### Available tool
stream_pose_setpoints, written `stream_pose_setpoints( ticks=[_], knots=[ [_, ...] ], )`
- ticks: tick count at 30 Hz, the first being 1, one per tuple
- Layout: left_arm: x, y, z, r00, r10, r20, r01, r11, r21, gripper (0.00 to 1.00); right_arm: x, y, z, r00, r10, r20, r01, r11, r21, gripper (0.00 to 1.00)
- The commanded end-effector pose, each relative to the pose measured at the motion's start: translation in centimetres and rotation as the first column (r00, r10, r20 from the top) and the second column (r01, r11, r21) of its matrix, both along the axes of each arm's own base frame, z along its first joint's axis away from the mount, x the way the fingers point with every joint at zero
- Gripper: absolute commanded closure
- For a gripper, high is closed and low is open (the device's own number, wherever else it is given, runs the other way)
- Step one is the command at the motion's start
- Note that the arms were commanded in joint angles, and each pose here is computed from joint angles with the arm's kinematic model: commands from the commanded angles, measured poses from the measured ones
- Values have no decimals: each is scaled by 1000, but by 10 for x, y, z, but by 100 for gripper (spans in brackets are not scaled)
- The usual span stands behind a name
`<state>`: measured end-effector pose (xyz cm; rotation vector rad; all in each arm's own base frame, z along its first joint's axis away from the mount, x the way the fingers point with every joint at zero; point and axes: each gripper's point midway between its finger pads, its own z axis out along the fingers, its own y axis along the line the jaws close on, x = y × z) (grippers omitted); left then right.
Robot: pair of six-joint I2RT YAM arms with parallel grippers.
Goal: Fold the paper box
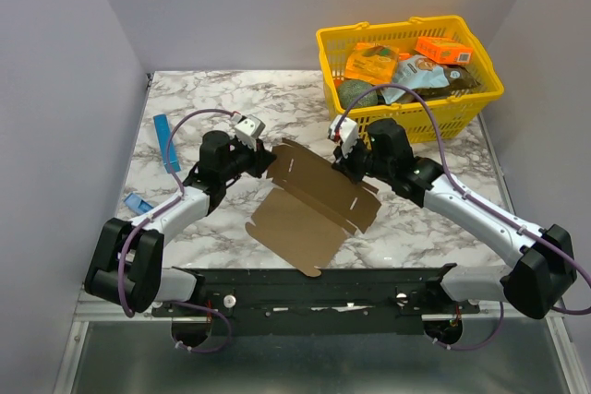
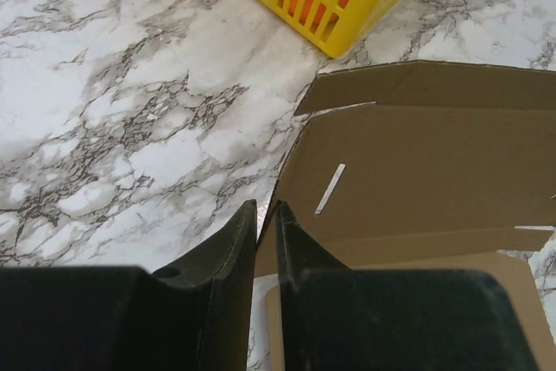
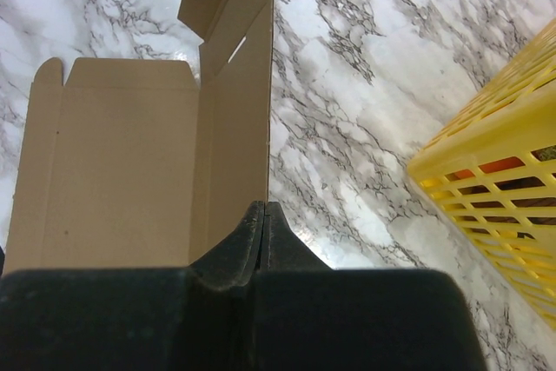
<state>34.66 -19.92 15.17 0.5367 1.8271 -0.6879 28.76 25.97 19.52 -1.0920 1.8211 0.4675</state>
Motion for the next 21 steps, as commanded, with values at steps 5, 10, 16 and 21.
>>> stream_pose_setpoints(
  ticks=[5, 10, 16, 21],
  knots=[
    [-1, -7, 5, 998, -60, 17, 60, 998, -11, 100, 3, 3, 1, 1000, -3, 2, 3, 1000, 18, 75],
    [-2, -10, 6, 996, -87, 26, 88, 996, -6, 100, 7, 3, -3, 1000, -12, -4, 12, 1000, 4, 66],
    [-4, -10, 9, 995, -89, 45, 89, 996, -6, 100, 11, 6, -10, 1000, -3, -11, 2, 1000, -12, 75],
    [4, -6, 9, 1000, -6, 16, 7, 999, -35, 96, 13, 3, -14, 1000, -17, 0, 17, 999, -28, 99]
  ],
)
